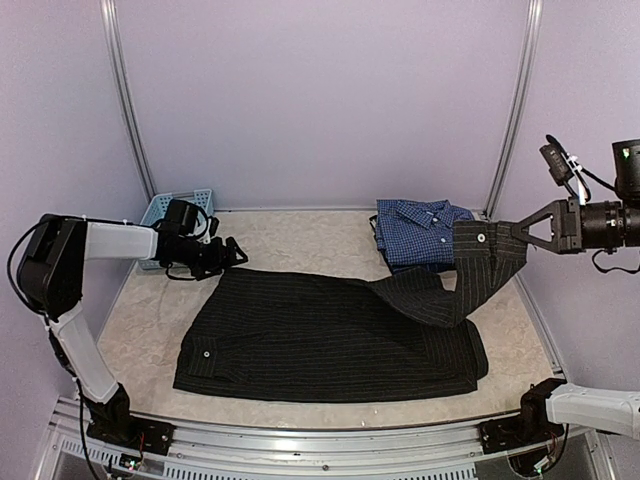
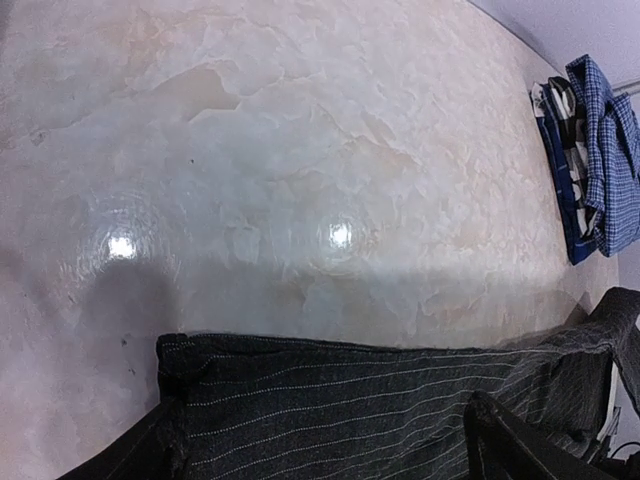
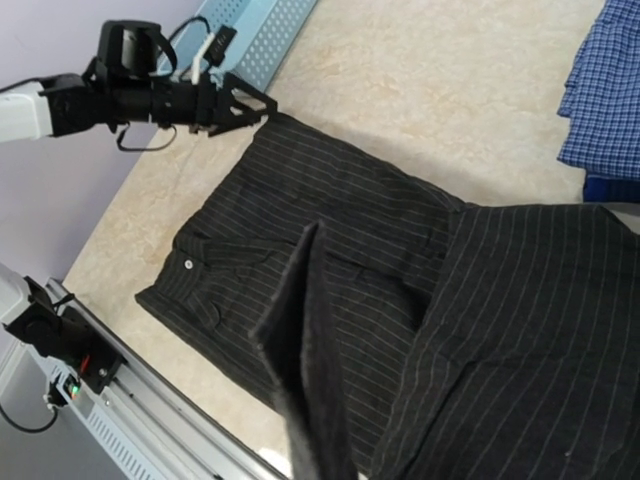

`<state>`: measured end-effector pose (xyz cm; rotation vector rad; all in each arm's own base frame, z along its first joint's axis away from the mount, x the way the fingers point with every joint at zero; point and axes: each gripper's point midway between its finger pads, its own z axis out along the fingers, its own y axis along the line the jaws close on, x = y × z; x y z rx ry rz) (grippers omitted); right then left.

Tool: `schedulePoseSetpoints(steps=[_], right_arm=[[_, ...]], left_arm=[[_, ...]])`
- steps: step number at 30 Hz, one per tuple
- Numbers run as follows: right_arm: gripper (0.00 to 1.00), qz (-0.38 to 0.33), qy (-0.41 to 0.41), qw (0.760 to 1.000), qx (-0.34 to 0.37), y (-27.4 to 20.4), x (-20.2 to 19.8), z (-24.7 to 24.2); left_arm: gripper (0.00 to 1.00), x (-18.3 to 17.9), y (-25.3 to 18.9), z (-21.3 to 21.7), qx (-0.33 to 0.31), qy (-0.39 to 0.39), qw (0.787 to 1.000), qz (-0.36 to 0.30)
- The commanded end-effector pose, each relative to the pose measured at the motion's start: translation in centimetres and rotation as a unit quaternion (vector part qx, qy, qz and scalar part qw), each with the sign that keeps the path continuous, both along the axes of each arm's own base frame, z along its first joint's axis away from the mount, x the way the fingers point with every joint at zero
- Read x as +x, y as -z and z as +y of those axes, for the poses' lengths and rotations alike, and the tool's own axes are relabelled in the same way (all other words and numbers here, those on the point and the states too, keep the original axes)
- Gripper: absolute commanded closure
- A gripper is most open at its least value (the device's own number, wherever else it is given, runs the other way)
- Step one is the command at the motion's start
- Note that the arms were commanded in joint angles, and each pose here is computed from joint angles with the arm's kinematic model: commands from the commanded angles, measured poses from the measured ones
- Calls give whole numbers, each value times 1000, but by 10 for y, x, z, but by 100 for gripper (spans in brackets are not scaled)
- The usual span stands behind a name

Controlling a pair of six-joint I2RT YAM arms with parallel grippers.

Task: Fold and stack the long sleeve shirts
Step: Fold the 1/3-folded shirt at the center of the board.

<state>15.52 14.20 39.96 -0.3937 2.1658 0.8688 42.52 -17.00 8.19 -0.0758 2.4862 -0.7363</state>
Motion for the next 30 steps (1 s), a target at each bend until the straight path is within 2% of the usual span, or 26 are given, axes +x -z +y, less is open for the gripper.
schedulePoseSetpoints(steps=[1, 5, 10, 15, 20, 24, 30], right_arm=[[100, -11, -7, 1000, -7, 1, 0, 1], [100, -16, -8, 1000, -12, -1, -1, 0], [100, -20, -5, 1000, -18, -7, 1, -2], [100, -21, 0, 1000, -22, -8, 3, -3], [100, -20, -1, 1000, -20, -9, 5, -2], [100, -20, -1, 1000, -20, -10, 6, -2], [100, -22, 2, 1000, -21, -10, 5, -3]], left_arm=[[11, 15, -7, 7, 15, 3, 1000, -22], [12, 23, 4, 17, 35, 15, 998, -49], [13, 26, 8, 12, 26, 54, 995, -83], [13, 24, 16, 2, 20, 100, 990, -94], [14, 31, 24, 3, 30, 113, 988, -104], [24, 38, 31, 1, 12, 121, 989, -87], [45, 22, 41, -6, -18, 142, 987, -66]])
